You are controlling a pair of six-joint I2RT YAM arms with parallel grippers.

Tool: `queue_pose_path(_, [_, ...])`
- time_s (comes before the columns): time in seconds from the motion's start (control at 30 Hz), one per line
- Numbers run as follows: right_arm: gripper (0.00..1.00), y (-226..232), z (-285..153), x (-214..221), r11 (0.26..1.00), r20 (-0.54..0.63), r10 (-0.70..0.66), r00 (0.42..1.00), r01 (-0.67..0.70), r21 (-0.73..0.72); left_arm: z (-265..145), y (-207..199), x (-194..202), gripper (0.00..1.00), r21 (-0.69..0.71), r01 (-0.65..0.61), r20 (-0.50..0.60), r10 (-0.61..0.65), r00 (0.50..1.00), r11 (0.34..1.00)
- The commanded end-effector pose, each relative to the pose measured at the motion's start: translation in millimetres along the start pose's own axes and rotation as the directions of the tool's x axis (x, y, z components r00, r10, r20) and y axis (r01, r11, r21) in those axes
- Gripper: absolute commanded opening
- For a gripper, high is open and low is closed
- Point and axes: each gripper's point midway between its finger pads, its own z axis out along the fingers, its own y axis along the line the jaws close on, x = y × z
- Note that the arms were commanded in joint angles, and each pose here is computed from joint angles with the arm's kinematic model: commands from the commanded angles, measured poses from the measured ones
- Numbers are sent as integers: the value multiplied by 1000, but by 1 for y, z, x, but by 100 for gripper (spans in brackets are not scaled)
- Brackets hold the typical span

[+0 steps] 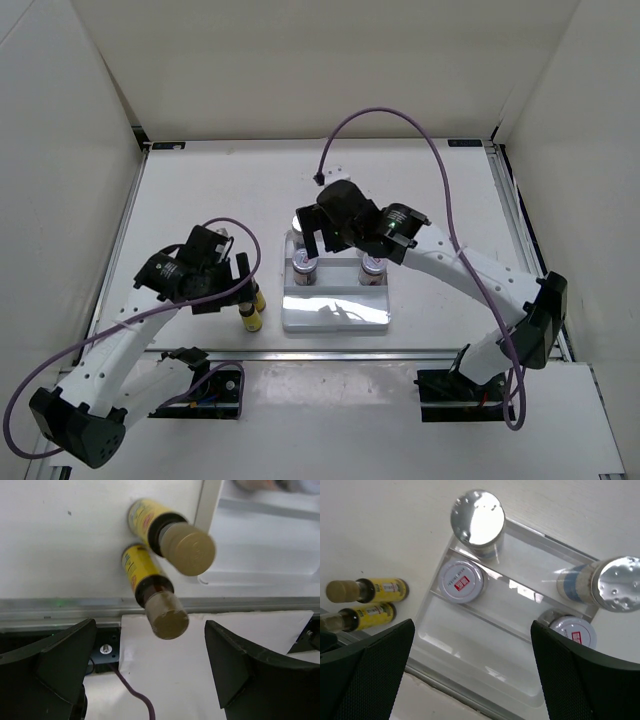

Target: Organize the condiment bottles

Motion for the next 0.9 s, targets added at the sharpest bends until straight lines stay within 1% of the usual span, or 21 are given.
queue_pose_path(0.0, [100, -20, 6, 23, 996, -38, 25, 999, -21, 85, 3, 2, 19, 100, 8, 58, -66, -57, 996, 998])
queue_pose_path(0.07, [100, -24, 1, 25, 995, -30, 25, 999, -22, 94, 7, 2, 23, 97, 1, 69, -88, -69, 994, 998])
queue_pose_path(0.2, [100, -29, 3, 33, 993, -43, 28, 999, -23, 113, 10, 6, 21, 90, -30, 68, -89, -70, 994, 997])
queue_pose_path(0.27, [100, -30, 4, 37, 993, -51, 26, 998, -20, 117, 6, 3, 10, 87, -22, 67, -47, -68, 997, 997])
queue_pose_path(0.33, [100, -30, 1, 35, 993, -43, 28, 999, -23, 113, 5, 0, 4, 87, -28, 67, -39, -68, 997, 997])
queue_pose_path(0.37, [100, -30, 1, 35, 993, -43, 28, 999, -23, 113, 7, 1, 5, 85, -37, 67, -50, -68, 996, 997])
queue_pose_path(0.4, [100, -33, 3, 37, 992, -47, 26, 999, -20, 125, 5, -1, 2, 85, -30, 67, -42, -68, 997, 997])
queue_pose_path(0.5, [100, -33, 3, 37, 992, -47, 26, 999, -20, 125, 8, -2, 1, 78, -42, 66, -57, -69, 996, 997])
queue_pose_path(0.53, [100, -33, 3, 37, 992, -47, 26, 999, -20, 125, 10, -2, 1, 78, -49, 66, -66, -69, 995, 997])
queue_pose_path(0.6, [100, -33, 3, 37, 992, -47, 26, 999, -20, 125, 10, -4, -3, 73, -44, 66, -60, -69, 996, 997])
queue_pose_path(0.67, [100, -34, 2, 39, 992, -55, 23, 998, -16, 128, 12, -4, -2, 73, -51, 57, -70, -60, 996, 997])
queue_pose_path(0.77, [100, -37, 3, 42, 990, -59, 21, 998, -12, 140, 12, -4, -4, 62, -52, 47, -69, -51, 996, 998])
queue_pose_path(0.8, [100, -37, 3, 42, 990, -59, 21, 998, -12, 140, 12, -4, -4, 54, -52, 47, -69, -51, 996, 998])
queue_pose_path(0.87, [100, -37, 3, 42, 990, -59, 21, 998, -12, 140, 12, -4, -4, 50, -51, 38, -70, -42, 997, 998])
